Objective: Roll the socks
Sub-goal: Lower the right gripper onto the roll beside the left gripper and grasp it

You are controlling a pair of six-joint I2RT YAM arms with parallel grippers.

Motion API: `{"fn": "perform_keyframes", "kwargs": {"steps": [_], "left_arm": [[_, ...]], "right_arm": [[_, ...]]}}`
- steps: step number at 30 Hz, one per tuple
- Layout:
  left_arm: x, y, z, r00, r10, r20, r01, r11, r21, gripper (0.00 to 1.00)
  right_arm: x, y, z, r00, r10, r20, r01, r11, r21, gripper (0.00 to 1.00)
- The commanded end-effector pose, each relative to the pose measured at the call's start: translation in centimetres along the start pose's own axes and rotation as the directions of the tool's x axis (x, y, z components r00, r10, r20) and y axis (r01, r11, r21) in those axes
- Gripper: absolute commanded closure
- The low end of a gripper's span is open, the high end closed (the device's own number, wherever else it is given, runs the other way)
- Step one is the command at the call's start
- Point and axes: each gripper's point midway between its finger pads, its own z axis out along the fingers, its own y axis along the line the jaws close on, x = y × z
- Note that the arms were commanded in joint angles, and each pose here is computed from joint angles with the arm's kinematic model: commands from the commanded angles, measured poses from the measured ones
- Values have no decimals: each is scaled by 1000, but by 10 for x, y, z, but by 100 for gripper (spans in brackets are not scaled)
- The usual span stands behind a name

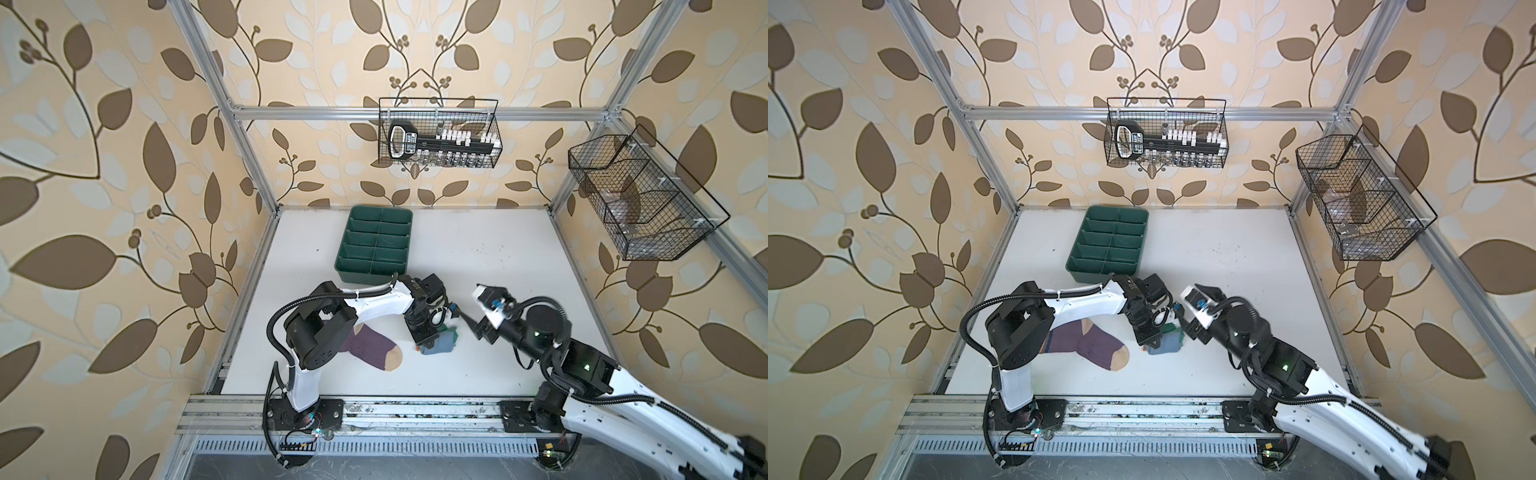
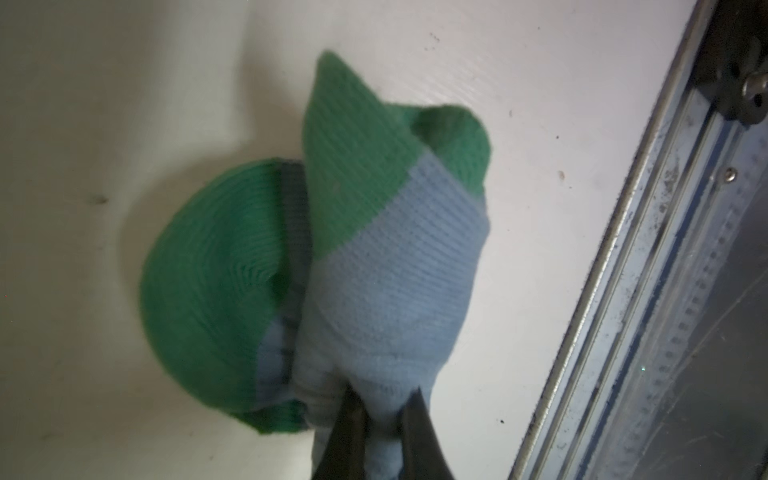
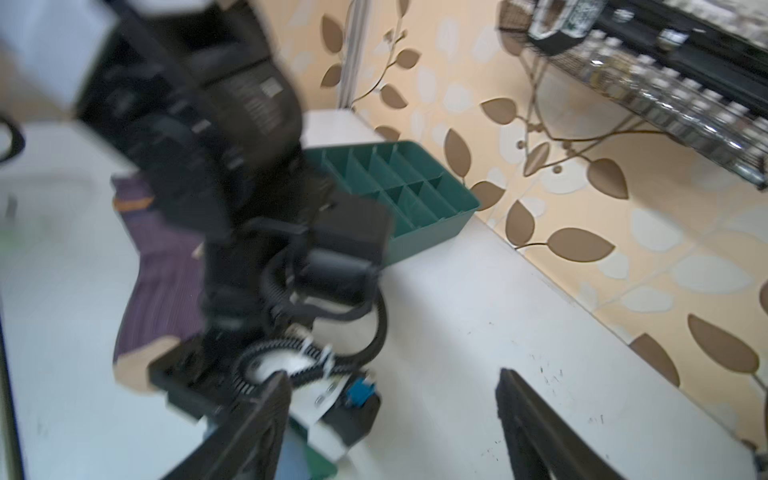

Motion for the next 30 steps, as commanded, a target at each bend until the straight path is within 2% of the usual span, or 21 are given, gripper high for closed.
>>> {"fn": "perform_keyframes", "kwargs": {"steps": [1, 2, 4, 5, 7, 10, 13, 17, 22, 23, 25, 27, 30], "left_arm": [[34, 19, 10, 985, -115, -129, 110, 993, -46, 100], [34, 20, 11, 984, -123, -131, 118, 992, -48, 100], [33, 21, 12, 981, -136, -138, 132, 991, -32, 100], [32, 23, 12, 978, -149, -144, 146, 989, -30, 100], [33, 25, 14, 972, -172, -160, 172, 985, -14, 100], [35, 28, 15, 965, -197, -173, 198, 980, -10, 100], [36, 29, 15, 964, -202, -174, 203, 979, -9, 100], [35, 27, 14, 966, -197, -169, 200, 980, -2, 100], [35, 25, 18, 964, -200, -176, 207, 978, 22, 100], [35, 25, 18, 964, -201, -176, 209, 978, 24, 100], [34, 24, 19, 964, -202, -175, 210, 977, 28, 100], [34, 24, 17, 965, -201, -171, 208, 978, 26, 100], [28, 22, 10, 969, -196, -153, 202, 979, 29, 99]], "right_arm": [[61, 18, -10, 813, -509, -283, 520, 853, -40, 19], [69, 31, -9, 760, -585, -283, 587, 805, -87, 18], [76, 50, -4, 711, -652, -265, 641, 755, -137, 16], [74, 57, 2, 711, -658, -248, 645, 751, -142, 16], [62, 70, 15, 739, -643, -200, 629, 765, -135, 16], [58, 85, 41, 750, -644, -150, 633, 765, -121, 17], [67, 93, 69, 763, -624, -168, 603, 781, -159, 23], [86, 108, 93, 734, -651, -195, 610, 758, -232, 26], [119, 109, 113, 724, -642, -254, 579, 765, -282, 27], [128, 109, 116, 710, -646, -281, 573, 762, -302, 29], [140, 110, 120, 687, -652, -321, 561, 756, -336, 41], [153, 113, 119, 663, -661, -351, 542, 747, -384, 59], [170, 128, 106, 638, -674, -373, 468, 724, -508, 81]]}}
